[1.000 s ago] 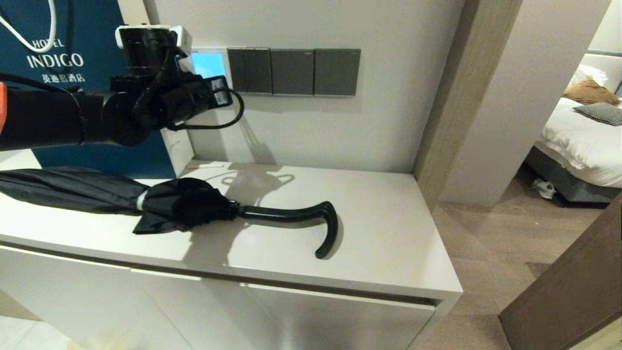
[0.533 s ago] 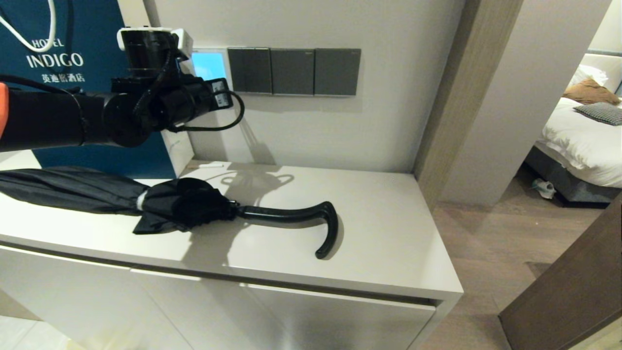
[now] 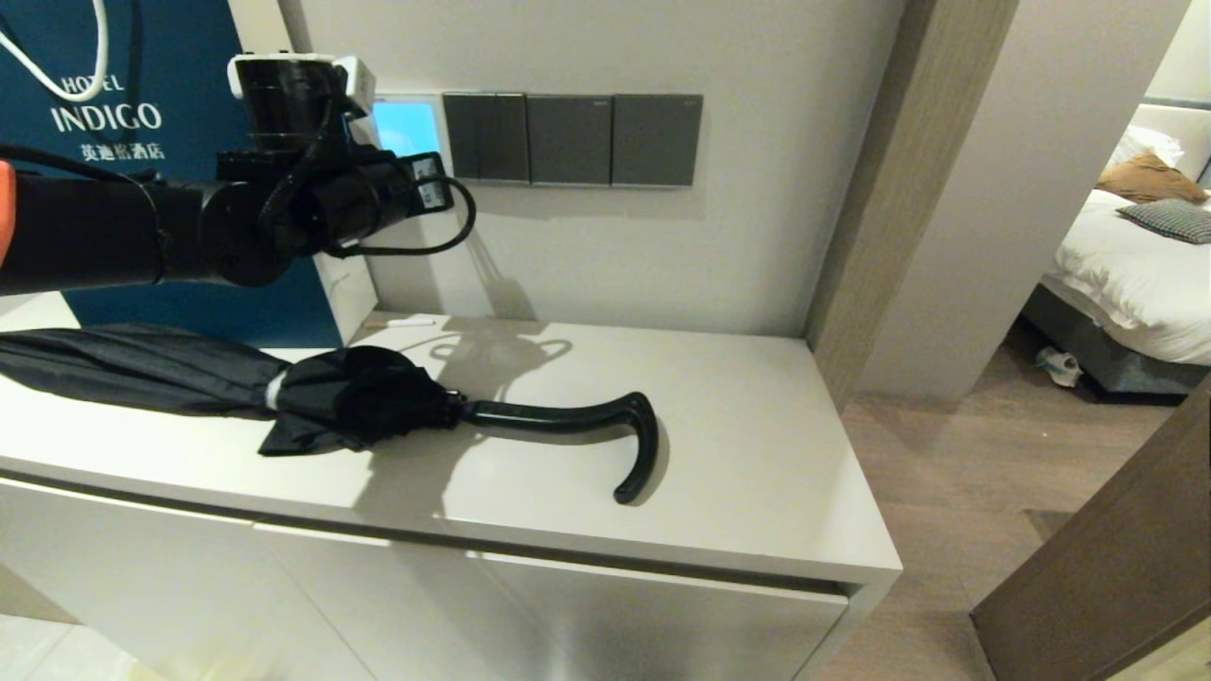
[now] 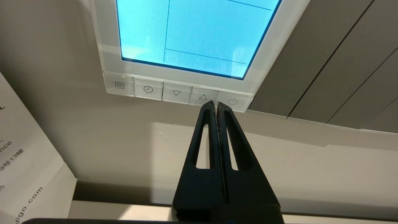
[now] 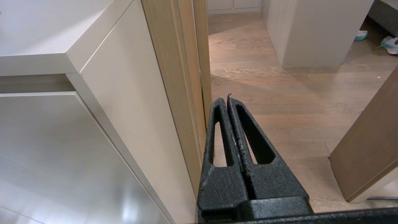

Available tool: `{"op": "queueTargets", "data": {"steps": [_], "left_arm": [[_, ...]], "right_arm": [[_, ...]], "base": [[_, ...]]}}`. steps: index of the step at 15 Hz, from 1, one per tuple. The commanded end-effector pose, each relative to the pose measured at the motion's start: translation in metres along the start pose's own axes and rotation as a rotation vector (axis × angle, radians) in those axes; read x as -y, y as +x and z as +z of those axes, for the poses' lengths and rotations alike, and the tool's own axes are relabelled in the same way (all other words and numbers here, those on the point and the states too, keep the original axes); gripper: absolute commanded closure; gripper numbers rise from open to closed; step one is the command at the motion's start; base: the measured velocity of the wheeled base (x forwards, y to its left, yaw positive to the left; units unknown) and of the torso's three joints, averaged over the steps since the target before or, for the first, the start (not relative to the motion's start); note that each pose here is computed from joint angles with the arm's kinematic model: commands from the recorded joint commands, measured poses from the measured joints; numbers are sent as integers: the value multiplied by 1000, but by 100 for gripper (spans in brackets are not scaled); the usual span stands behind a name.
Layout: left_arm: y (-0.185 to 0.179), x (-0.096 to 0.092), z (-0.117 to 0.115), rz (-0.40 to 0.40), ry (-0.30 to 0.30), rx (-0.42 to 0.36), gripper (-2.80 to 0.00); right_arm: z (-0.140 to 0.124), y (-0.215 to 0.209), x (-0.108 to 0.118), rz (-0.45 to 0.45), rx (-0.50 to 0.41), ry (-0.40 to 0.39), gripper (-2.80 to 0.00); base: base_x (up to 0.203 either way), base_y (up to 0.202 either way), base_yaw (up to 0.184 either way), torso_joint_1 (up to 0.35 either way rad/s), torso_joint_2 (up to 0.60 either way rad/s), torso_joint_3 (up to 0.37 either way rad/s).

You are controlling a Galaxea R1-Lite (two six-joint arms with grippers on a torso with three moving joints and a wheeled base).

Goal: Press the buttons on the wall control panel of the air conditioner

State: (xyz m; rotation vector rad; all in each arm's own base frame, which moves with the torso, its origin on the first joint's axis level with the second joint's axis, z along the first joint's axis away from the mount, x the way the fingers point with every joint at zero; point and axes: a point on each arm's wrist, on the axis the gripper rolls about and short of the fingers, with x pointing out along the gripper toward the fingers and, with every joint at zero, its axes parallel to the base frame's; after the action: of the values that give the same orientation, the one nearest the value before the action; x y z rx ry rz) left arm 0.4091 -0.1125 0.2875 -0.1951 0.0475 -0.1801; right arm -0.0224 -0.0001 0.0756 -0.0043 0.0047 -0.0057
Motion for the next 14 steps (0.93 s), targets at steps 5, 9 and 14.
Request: {"op": "queueTargets", "data": {"steps": [5, 9, 14], "left_arm": [[0, 1, 0, -2, -1, 3, 0], [-83, 15, 21, -62, -1, 46, 0], [-186, 14, 21, -133, -6, 108, 0]], "right_arm": [[0, 0, 0, 0, -1, 0, 0], [0, 0, 0, 0, -1, 0, 0], [0, 0, 0, 0, -1, 0, 0]], "base": [[0, 0, 0, 0, 0, 0], [0, 0, 0, 0, 0, 0], [0, 0, 0, 0, 0, 0]]}}
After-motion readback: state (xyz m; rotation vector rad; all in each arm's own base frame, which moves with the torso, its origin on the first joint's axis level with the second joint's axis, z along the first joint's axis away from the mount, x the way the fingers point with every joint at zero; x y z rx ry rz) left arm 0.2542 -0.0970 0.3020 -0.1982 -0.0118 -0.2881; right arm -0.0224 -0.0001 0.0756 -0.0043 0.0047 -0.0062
